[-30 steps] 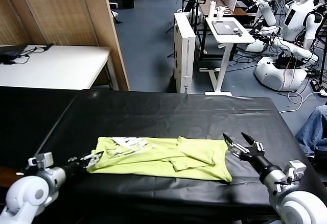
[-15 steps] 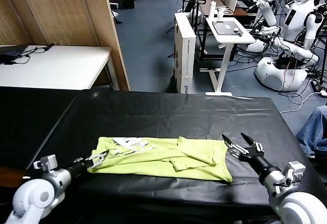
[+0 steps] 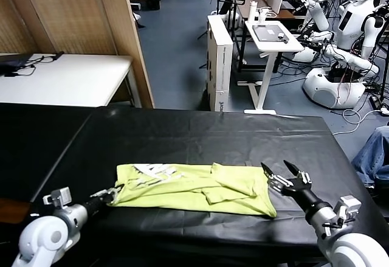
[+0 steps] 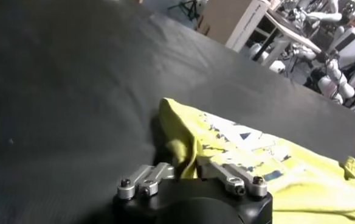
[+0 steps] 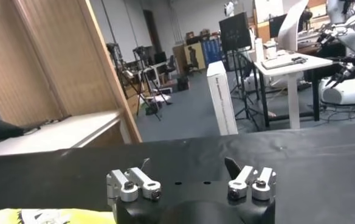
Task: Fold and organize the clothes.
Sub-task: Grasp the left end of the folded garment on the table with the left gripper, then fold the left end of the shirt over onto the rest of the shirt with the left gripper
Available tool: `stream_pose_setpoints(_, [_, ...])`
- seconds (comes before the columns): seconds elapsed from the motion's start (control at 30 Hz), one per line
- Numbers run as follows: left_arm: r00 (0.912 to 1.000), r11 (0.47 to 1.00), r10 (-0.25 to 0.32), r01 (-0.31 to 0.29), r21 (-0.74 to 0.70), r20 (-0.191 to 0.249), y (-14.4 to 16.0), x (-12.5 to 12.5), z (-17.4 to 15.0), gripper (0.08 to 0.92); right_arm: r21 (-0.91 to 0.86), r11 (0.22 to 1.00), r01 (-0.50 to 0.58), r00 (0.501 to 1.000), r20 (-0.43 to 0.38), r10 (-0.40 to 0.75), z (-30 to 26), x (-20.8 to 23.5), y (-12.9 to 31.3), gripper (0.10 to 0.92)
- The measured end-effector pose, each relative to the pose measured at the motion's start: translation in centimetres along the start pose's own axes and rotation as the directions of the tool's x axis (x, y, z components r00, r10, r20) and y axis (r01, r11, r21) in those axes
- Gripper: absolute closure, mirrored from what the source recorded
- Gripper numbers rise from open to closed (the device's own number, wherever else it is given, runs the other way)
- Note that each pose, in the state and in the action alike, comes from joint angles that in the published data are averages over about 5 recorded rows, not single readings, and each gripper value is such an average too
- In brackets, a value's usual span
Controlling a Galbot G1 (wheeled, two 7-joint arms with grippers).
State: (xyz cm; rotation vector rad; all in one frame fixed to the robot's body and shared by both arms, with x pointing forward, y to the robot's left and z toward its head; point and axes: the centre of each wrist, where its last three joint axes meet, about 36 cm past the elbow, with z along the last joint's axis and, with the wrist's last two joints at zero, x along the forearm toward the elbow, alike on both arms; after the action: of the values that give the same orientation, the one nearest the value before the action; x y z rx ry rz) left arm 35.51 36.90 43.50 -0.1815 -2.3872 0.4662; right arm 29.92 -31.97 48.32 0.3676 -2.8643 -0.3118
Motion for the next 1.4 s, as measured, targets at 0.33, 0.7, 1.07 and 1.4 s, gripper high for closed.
stream_pose_setpoints(0.33, [0.9958, 0.988, -0.089, 0.091, -0.127, 0.019, 1.3, 2.2, -1.8, 0.825, -0.012, 0.999, -0.049, 0.999, -0.012, 0.049, 1.6, 0.1, -0.6, 0.115])
stream_pose_setpoints(0.7, [0.9798, 0.953, -0.174, 0.193, -0.232, 0.099, 2.0, 6.6, -5.4, 0.825, 0.002, 0.997, -0.072, 0.997, 0.024, 0.072, 2.4, 0.4, -0.7, 0.115])
stream_pose_setpoints(1.07, [0.9890, 0.984, 0.106, -0.089, -0.152, 0.103, -6.0, 5.0, -2.4, 0.825, 0.097, 0.990, -0.106, 0.992, 0.072, 0.100, 4.3, 2.1, -0.2, 0.115])
stream_pose_setpoints(1.4, [0.9521, 0.949, 0.302, -0.297, -0.103, 0.046, -11.7, 1.6, -0.4, 0.825, 0.154, 0.979, -0.134, 0.990, 0.061, 0.126, 6.0, 3.6, 0.7, 0.115])
